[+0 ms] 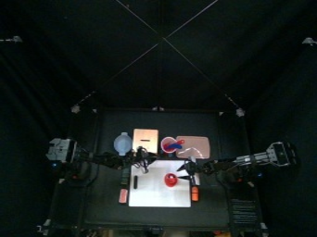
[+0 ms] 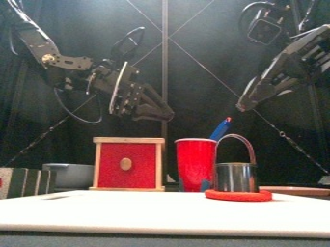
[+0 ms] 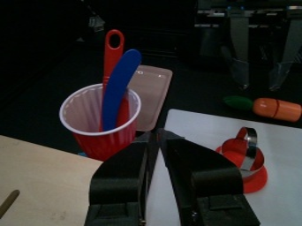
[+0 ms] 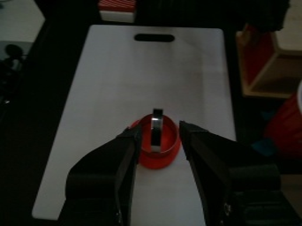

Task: Get the cutter from the drawer then cut the dough then place the extra dough in the bowl
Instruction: Cut the dough

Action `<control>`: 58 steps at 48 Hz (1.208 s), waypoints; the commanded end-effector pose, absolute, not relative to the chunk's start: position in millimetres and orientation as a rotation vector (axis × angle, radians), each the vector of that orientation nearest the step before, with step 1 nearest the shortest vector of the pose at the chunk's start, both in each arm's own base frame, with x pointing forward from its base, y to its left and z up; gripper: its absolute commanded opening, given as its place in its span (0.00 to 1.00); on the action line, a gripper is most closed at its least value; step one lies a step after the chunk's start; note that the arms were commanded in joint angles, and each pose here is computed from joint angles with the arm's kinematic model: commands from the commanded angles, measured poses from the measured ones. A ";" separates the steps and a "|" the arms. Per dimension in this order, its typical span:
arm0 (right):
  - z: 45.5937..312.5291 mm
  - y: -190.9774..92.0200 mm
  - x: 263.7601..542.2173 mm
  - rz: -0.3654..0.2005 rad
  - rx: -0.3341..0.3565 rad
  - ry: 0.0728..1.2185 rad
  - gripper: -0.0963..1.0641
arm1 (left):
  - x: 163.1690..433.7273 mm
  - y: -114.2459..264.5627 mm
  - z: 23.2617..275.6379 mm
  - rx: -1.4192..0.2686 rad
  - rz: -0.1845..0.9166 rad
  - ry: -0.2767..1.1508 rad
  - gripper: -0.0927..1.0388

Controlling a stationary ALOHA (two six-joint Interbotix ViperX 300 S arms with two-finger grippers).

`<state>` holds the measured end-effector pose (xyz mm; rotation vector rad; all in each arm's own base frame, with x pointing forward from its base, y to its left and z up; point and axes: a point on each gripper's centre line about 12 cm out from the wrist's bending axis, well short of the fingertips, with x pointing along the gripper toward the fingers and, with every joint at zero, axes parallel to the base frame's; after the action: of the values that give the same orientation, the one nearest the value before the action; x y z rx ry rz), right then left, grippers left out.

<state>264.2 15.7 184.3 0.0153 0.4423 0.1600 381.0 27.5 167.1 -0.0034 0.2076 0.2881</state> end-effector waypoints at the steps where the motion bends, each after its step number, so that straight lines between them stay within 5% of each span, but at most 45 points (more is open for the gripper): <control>1: 186.6 16.6 265.1 0.201 0.025 0.351 0.75 | 386.0 26.5 177.5 -0.005 0.290 0.165 0.61; 20: 157.6 17.8 247.1 0.014 0.031 0.185 0.75 | 386.0 16.9 177.7 0.004 0.268 0.155 0.61; 33: 141.7 45.6 249.2 0.006 0.031 0.178 0.75 | 384.1 -11.9 155.2 0.049 0.216 0.134 0.63; 58: 114.1 55.1 269.3 -0.028 -0.021 0.123 0.75 | 413.7 -63.4 129.4 -0.044 0.130 0.115 0.85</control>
<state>264.8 52.0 107.8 -0.0284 0.1573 -0.0349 405.1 -61.5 119.0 -0.0331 0.1573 0.1286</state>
